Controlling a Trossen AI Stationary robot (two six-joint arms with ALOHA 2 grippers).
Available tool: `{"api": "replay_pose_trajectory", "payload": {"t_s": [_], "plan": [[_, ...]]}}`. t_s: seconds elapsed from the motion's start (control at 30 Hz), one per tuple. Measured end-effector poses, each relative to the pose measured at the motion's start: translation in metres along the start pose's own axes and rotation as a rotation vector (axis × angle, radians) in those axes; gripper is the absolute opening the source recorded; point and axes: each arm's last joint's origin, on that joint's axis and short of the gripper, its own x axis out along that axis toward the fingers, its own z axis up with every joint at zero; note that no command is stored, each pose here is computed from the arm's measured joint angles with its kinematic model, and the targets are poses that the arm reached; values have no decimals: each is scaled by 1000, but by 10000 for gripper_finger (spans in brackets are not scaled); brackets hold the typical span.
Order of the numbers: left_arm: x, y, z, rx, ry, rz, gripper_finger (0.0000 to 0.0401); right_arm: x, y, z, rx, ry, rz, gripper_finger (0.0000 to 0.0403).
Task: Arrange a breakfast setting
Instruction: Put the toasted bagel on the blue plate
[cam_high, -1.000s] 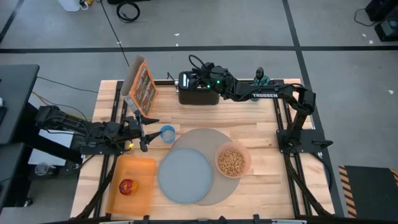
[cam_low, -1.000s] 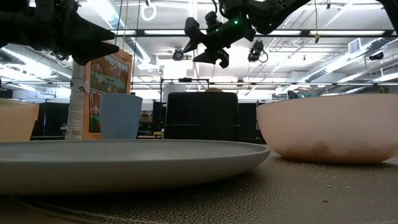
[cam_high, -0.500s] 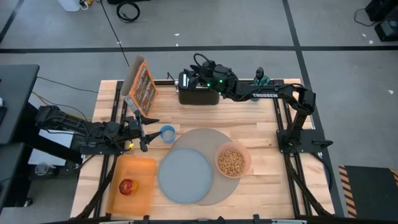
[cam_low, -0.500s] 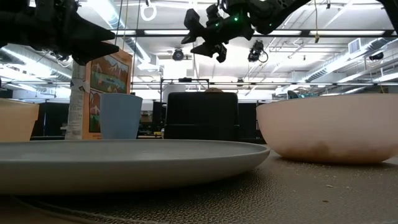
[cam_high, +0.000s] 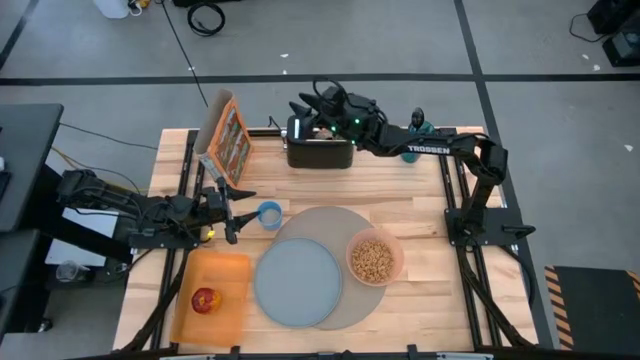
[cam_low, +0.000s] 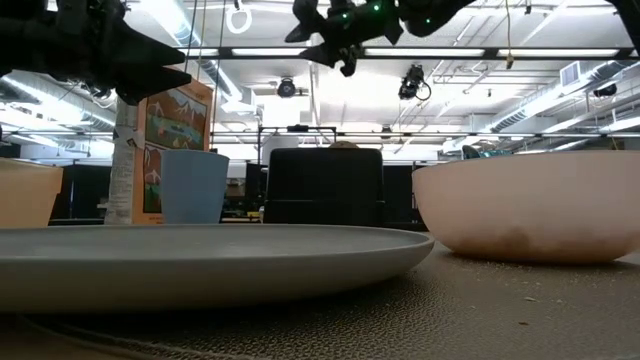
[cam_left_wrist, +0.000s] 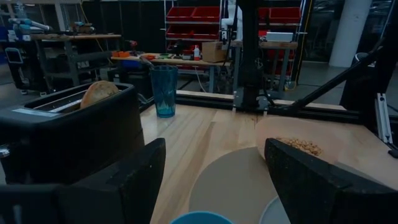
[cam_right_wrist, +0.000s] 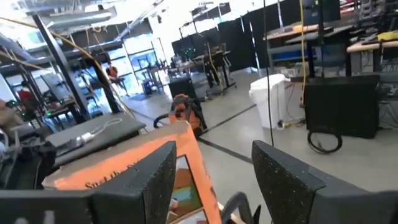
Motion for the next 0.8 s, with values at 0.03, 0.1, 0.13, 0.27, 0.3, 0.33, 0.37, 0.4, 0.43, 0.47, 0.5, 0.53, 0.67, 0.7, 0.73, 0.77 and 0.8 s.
{"api": "replay_pose_trajectory", "payload": {"t_s": [0.03,0.1,0.13,0.27,0.3,0.33,0.37,0.4,0.43,0.47,0.5,0.53,0.67,0.7,0.73,0.77,0.8], "plan": [[0,0,0,0,0,0,282,1,1,3,-5,0,-1,217],[0,0,0,0,0,0,282,1,1,6,-11,-10,-6,217],[0,0,0,0,0,0,282,0,1,6,-13,-8,-15,217],[0,0,0,0,0,0,282,0,1,1,-21,21,-39,217],[0,0,0,0,0,0,282,0,2,1,-21,25,-45,217],[0,0,0,0,0,0,282,0,2,0,-23,31,-54,217],[0,0,0,0,0,0,282,0,2,-1,-25,37,-59,217],[0,0,0,0,0,0,282,0,3,-1,-26,40,-62,217],[0,0,0,0,0,0,282,-1,4,-1,-26,38,-61,217],[0,0,0,0,0,0,282,-1,5,-2,-25,37,-59,217],[0,0,0,0,0,0,282,-1,5,-2,-27,36,-58,217],[0,0,0,0,0,0,282,-1,5,-2,-28,39,-58,217],[0,0,0,0,0,0,282,-1,5,-2,-36,44,-58,217],[0,0,0,0,0,0,282,-1,6,-3,-42,46,-59,217],[0,0,0,0,0,0,282,-1,6,-3,-51,51,-58,217],[0,0,0,0,0,0,282,-2,7,-4,-64,59,-58,217],[0,0,0,0,0,0,282,-2,8,-5,-77,68,-61,217]]}}
